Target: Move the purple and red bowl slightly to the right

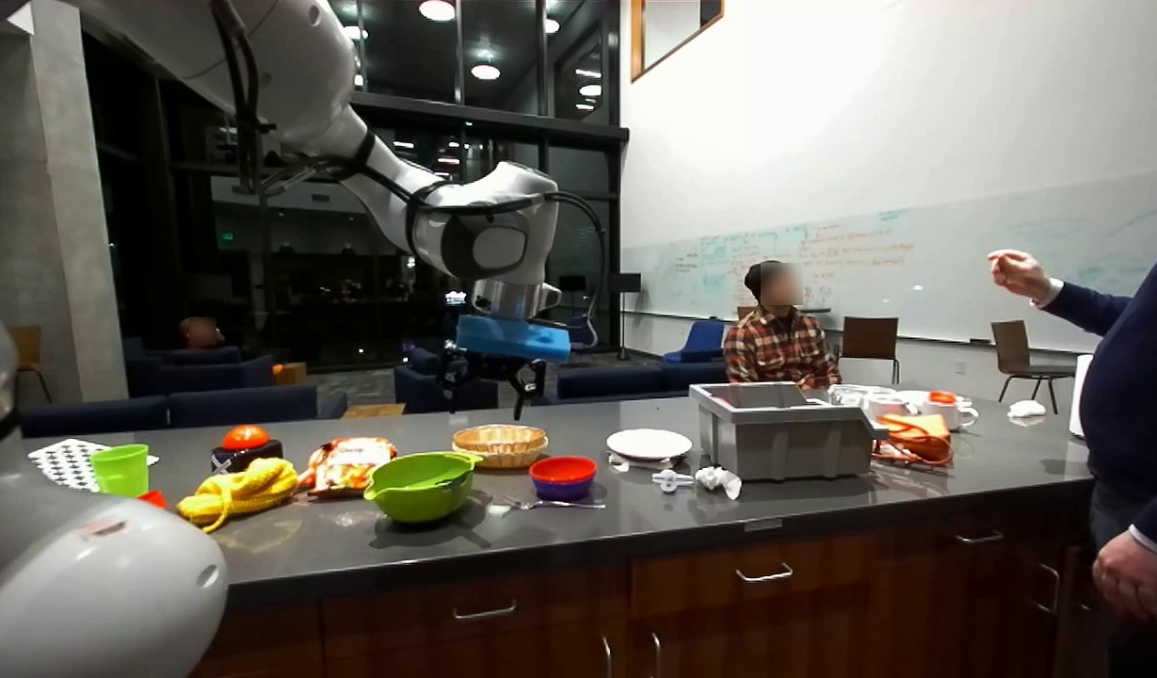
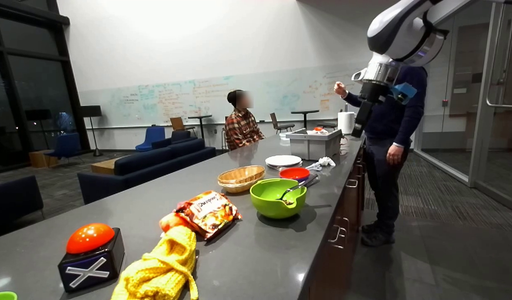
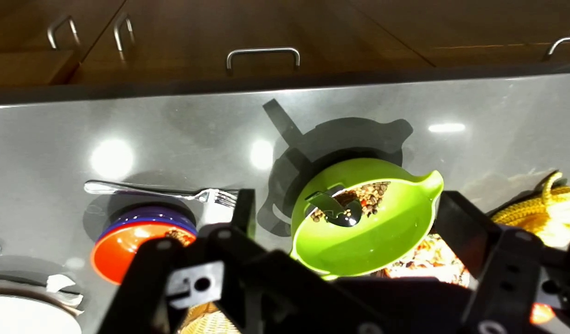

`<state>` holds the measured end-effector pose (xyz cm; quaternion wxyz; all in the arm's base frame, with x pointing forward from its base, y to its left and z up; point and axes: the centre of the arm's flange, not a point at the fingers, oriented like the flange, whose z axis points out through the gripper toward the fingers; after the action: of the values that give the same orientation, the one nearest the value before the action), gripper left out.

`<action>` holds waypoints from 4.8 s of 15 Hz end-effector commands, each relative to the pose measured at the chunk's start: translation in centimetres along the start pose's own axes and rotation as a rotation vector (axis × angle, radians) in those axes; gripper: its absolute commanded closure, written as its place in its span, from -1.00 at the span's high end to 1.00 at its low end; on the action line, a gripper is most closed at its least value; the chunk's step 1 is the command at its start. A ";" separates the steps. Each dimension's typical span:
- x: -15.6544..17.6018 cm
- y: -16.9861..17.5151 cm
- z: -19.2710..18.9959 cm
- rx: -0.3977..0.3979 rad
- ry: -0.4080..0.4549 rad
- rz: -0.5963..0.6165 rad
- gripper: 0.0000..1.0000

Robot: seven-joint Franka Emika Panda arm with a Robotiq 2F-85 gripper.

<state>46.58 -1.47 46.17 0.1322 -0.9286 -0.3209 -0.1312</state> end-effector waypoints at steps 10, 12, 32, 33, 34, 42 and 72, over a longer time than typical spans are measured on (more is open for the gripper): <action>7.1 5.3 3.2 -0.096 0.116 0.203 1.00; 8.4 5.9 4.0 -0.093 0.127 0.216 1.00; 10.9 8.6 8.6 -0.029 0.158 0.287 1.00; 10.7 8.2 8.7 -0.033 0.157 0.282 1.00; 10.7 8.2 8.9 -0.033 0.155 0.282 1.00; 10.8 9.1 10.9 -0.045 0.163 0.264 1.00; 16.1 20.8 18.4 -0.193 0.116 0.377 1.00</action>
<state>73.16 -1.80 31.53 0.0773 -0.9695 -0.1275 -0.1947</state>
